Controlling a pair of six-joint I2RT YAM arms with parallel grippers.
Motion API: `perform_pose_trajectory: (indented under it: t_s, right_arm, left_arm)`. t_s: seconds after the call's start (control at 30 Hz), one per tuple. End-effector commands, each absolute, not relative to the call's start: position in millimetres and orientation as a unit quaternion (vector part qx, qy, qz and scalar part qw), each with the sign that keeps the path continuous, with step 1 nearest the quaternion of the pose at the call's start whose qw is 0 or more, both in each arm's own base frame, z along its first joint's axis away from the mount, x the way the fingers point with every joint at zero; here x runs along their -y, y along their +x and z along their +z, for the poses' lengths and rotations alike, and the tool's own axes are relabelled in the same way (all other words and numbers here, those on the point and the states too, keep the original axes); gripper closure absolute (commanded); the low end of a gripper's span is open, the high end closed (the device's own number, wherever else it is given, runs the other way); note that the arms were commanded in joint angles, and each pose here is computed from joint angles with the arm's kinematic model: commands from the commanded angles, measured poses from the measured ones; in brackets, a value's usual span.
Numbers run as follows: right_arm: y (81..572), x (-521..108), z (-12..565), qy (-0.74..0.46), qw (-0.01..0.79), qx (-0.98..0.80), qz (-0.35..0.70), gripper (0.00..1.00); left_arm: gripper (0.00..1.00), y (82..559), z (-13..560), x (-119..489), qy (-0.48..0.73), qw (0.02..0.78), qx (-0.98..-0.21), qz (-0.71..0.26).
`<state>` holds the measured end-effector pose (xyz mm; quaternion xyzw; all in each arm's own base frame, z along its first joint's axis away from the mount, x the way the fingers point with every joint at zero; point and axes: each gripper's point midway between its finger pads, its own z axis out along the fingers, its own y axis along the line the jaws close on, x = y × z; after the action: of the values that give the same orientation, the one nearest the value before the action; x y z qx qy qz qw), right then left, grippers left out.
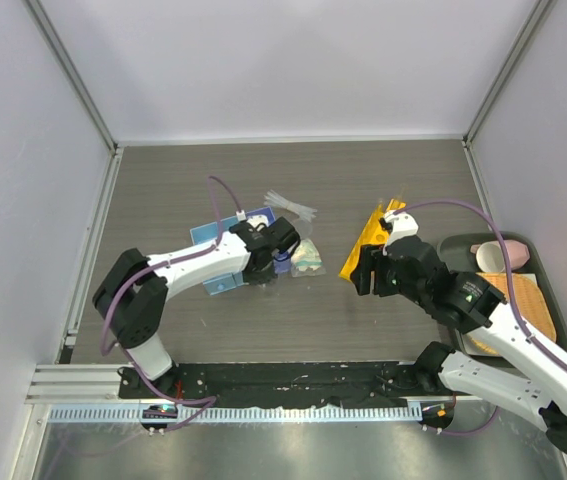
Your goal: Organize the chemistry lab equipment
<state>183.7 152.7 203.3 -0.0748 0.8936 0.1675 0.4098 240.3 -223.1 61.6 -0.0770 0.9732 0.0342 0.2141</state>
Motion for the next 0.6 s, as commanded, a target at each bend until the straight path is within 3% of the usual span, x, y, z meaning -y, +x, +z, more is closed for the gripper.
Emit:
perform_pose_trajectory:
  t_s: [0.0,0.27,0.57]
  right_arm:
    - [183.0,-157.2,214.1,-0.067,0.415,-0.888,0.185,0.33]
    - [182.5,-157.8,223.7,-0.063,0.419,-0.885,0.192,0.34]
    - [180.4,-157.4,231.0,-0.062,0.421,-0.882,0.199,0.34]
  left_arm:
    - [1.00,231.8,75.9,219.2,-0.048,0.212,-0.976,0.019]
    - [1.00,239.0,156.6,210.8,0.006,0.255,-0.967,0.015]
    - [1.00,300.5,223.5,191.6,-0.013,0.310,-0.951,0.019]
